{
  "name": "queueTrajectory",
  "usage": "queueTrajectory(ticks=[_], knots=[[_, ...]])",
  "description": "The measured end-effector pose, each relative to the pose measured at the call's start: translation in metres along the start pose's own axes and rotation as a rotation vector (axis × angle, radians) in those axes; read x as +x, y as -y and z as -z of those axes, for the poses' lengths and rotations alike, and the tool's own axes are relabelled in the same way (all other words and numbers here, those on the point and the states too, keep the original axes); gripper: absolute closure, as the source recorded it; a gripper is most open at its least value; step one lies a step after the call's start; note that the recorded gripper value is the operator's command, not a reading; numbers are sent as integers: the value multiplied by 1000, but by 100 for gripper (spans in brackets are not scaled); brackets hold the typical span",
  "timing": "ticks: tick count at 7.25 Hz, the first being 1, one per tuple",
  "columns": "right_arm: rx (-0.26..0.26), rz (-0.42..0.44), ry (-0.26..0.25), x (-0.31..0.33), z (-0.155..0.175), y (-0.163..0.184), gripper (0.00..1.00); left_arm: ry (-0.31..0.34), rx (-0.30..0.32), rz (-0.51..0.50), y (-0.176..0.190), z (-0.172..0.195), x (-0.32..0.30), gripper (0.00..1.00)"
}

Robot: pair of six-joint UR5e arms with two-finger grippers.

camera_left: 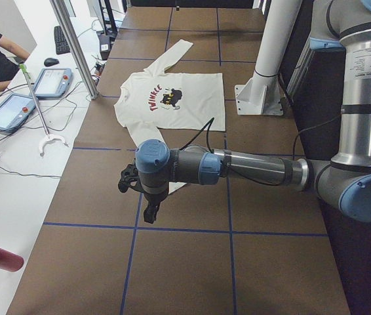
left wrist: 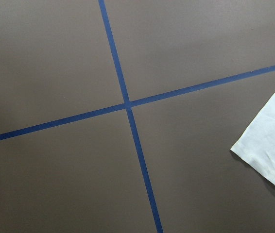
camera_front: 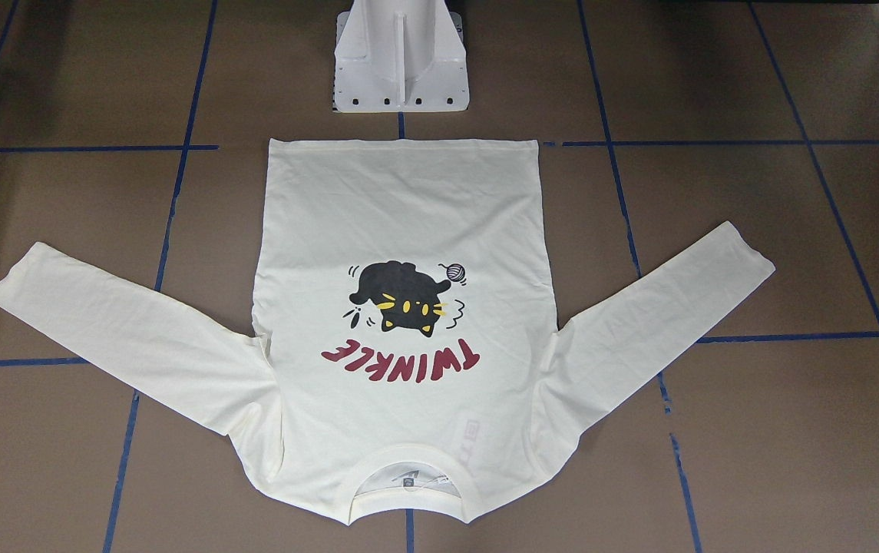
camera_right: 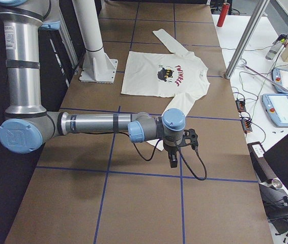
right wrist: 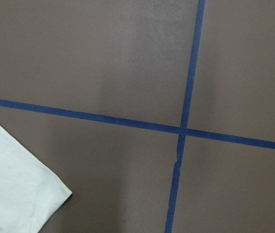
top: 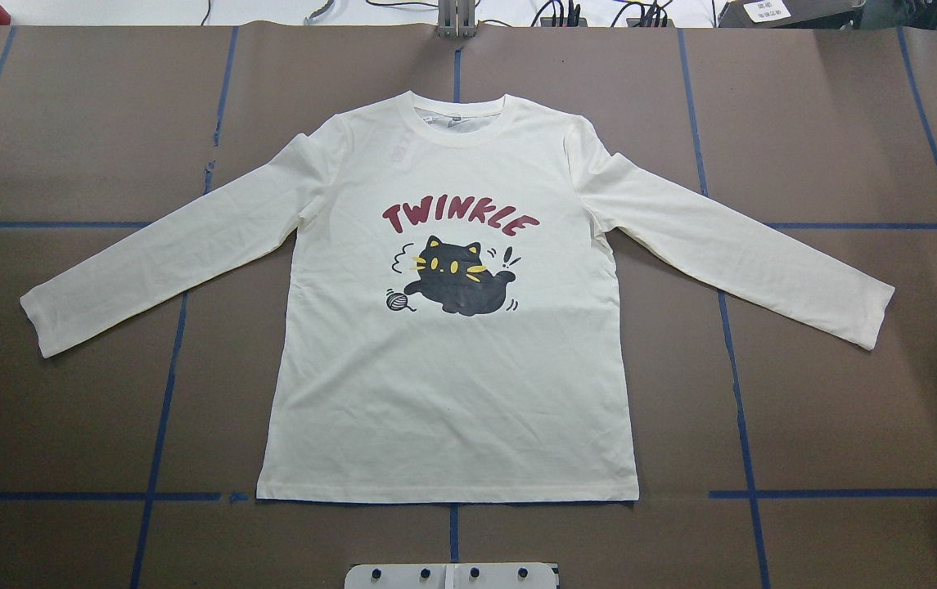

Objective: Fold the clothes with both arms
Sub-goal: 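Move the right gripper toward the sleeve cuff nearest it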

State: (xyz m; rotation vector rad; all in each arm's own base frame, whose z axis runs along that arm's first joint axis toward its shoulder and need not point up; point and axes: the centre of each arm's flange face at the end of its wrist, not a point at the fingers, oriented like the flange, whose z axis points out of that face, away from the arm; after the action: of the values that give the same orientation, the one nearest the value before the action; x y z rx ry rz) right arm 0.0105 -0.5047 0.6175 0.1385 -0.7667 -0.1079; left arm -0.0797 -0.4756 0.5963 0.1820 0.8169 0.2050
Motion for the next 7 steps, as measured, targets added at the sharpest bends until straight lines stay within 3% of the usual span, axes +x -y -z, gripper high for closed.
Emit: queueTrajectory(ticks=[4,7], knots=[[-7,19,-2,-4,-6,-5,0,4,12,-12,7,5,6,0],[9,40,73,-8,-15,-19,0,82,25,41,41,3,28,0]])
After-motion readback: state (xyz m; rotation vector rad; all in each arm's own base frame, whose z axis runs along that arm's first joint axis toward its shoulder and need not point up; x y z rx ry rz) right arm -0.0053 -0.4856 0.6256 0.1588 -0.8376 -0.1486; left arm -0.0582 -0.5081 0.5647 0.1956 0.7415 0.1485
